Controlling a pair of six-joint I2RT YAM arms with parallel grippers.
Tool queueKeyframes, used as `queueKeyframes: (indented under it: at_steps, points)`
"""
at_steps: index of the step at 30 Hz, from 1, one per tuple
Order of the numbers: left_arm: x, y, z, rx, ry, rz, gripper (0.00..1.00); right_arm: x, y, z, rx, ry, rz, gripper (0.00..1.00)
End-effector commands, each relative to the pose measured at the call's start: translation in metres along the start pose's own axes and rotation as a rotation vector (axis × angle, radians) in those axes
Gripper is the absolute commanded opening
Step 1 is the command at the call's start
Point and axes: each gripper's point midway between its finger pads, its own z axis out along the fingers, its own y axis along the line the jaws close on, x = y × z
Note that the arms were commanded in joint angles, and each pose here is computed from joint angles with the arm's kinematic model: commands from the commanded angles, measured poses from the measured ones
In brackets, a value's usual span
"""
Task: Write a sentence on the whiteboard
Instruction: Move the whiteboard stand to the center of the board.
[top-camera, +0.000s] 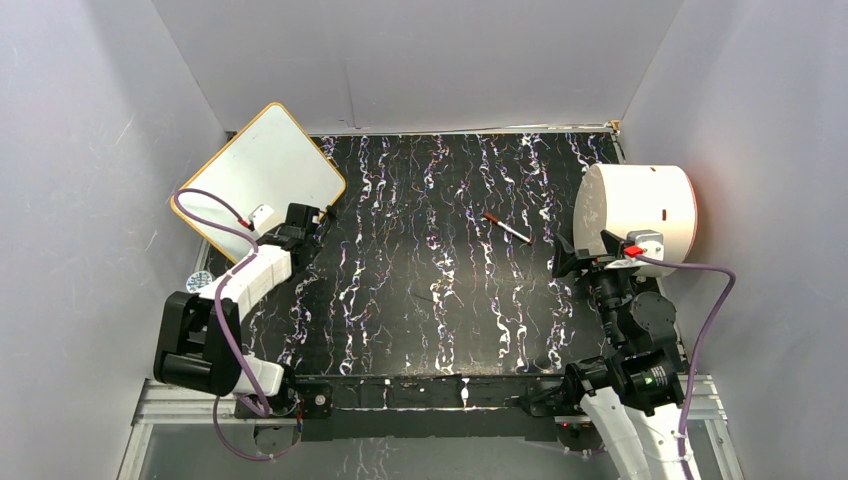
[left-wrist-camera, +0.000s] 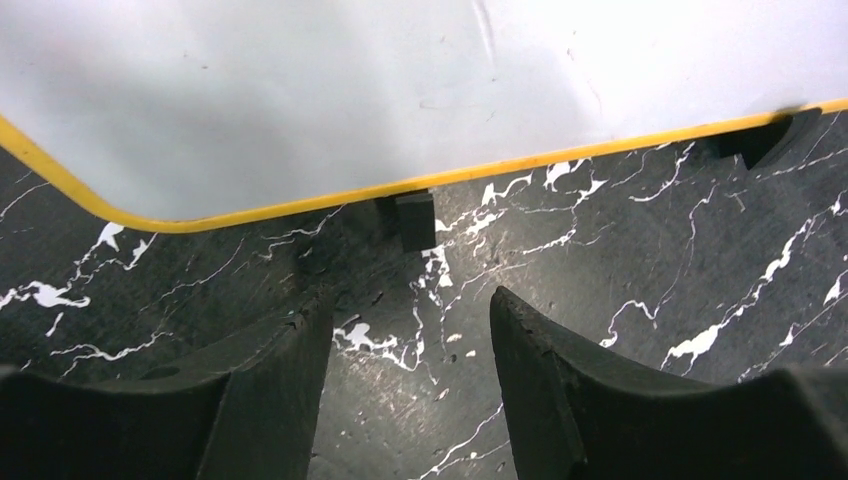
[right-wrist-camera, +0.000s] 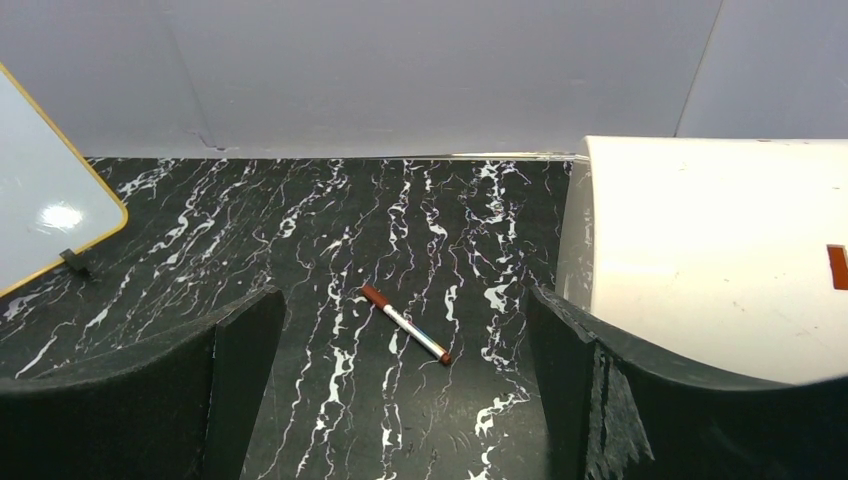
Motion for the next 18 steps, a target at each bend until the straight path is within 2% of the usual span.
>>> queueKeyframes:
  at_steps: [1, 10, 18]
  points:
    - [-0.018, -0.004, 0.007, -0.018, -0.09, -0.067, 0.55, -0.016, 0.002, 0.001, -0.007, -0.066, -0.003, 0.99]
    - [-0.02, -0.001, 0.023, -0.069, -0.139, -0.065, 0.44, -0.016, 0.003, 0.001, -0.012, -0.067, -0.005, 0.99]
    - [-0.014, -0.001, 0.04, -0.107, -0.141, -0.061, 0.4, -0.015, 0.003, 0.001, -0.015, -0.064, -0.007, 0.99]
